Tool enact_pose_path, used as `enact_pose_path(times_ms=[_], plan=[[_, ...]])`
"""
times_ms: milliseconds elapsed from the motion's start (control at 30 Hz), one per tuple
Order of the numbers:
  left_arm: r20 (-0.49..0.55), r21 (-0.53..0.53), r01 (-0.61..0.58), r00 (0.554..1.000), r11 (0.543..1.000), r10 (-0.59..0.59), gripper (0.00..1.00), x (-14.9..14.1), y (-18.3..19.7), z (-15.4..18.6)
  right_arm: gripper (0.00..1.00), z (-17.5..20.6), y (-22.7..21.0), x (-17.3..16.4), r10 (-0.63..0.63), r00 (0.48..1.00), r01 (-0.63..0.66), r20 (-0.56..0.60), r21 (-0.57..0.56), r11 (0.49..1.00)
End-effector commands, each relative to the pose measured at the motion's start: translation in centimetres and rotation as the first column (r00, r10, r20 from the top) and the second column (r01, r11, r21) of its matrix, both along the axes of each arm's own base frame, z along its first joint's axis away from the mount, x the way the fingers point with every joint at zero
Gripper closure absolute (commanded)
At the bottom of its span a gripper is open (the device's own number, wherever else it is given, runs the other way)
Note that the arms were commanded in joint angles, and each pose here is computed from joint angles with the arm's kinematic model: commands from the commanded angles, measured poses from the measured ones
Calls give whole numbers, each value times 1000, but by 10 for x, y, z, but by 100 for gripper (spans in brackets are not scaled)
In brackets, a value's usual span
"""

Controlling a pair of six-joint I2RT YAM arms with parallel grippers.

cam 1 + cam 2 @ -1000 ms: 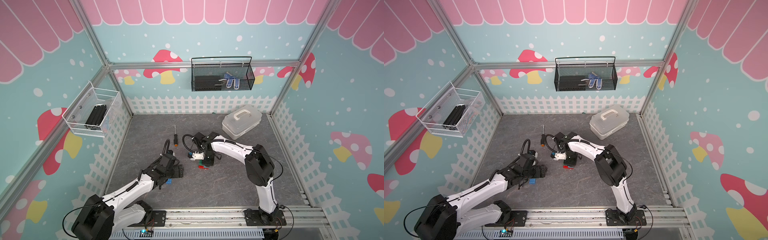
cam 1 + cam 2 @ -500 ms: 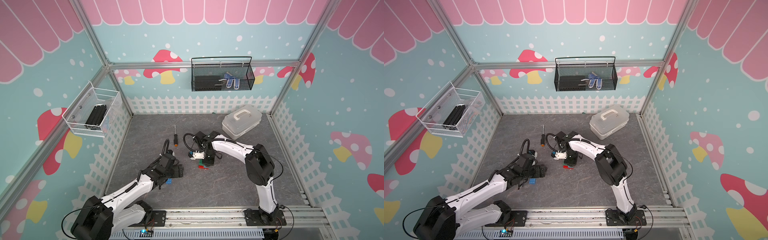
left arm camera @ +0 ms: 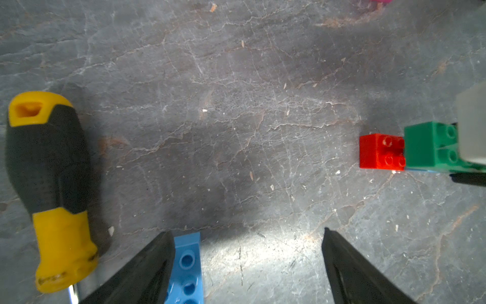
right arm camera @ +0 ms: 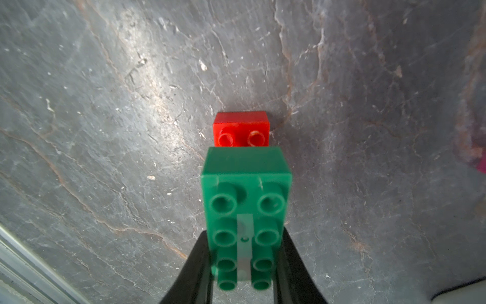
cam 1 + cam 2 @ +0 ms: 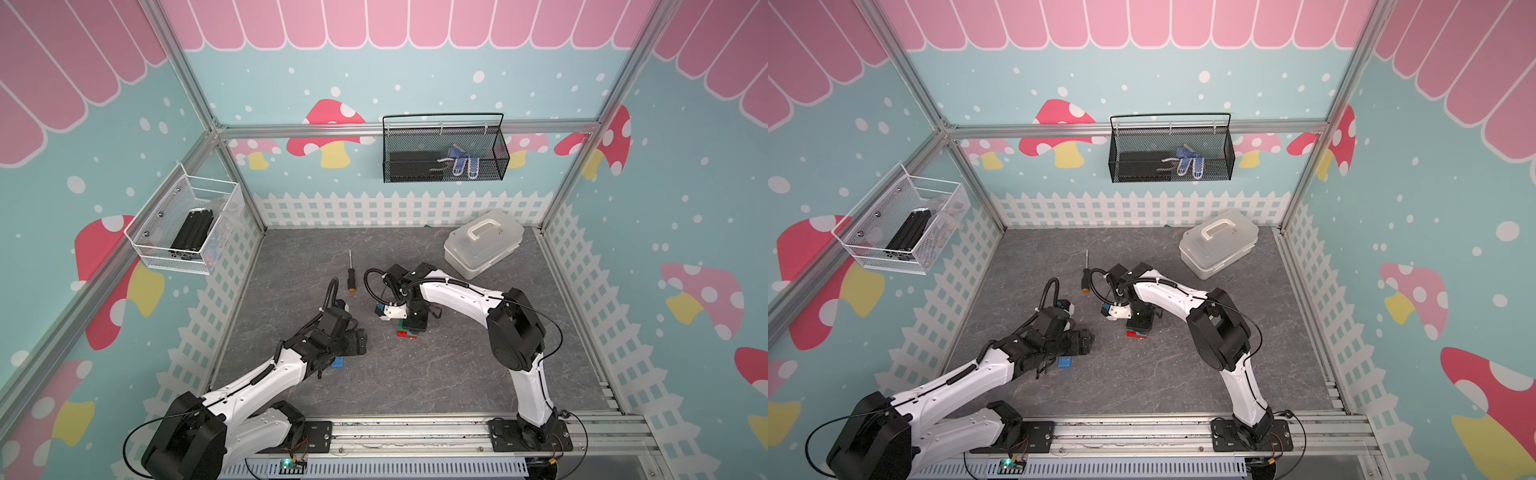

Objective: Assemble the number 5 with lego
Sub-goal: Assemble the lego brick with the lego brick.

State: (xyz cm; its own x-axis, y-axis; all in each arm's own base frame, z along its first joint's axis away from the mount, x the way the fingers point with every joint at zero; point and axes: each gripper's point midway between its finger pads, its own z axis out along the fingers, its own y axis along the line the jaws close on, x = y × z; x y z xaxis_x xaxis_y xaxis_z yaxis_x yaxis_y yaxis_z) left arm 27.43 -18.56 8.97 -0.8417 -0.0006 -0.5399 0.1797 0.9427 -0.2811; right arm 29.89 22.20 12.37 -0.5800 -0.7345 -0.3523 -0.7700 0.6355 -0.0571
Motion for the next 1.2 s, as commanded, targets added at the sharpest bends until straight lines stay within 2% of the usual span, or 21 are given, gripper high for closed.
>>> enact_pose_path(times_ms=[0,100,233,433,533,933,967,1167], plan=[[-3,28,-29,1000,999,29,10,-8,16,-5,100,7,26,-17,226,974,-226,-24,10,974],[-9,39,-47,999,998,48,9,-15,27,-8,100,4,35,-22,311,949,-313,-55,-43,949],[1,43,-73,997,996,73,9,-24,39,-7,100,5,42,-29,415,906,-419,-84,-43,907],[5,60,-117,993,991,117,9,-30,55,-16,98,11,53,-27,483,873,-487,-72,-54,872],[-4,61,-118,993,991,118,9,-31,57,-21,98,4,54,-22,492,866,-499,-86,-106,860],[-6,53,-113,993,992,114,9,-32,56,-24,97,-10,62,-31,541,828,-559,-147,-132,819],[-6,53,-114,993,992,115,9,-31,56,-24,97,-22,62,-30,538,824,-563,-179,-143,814],[-8,54,-117,993,992,118,9,-32,56,-26,97,-33,63,-29,527,822,-562,-215,-162,811]])
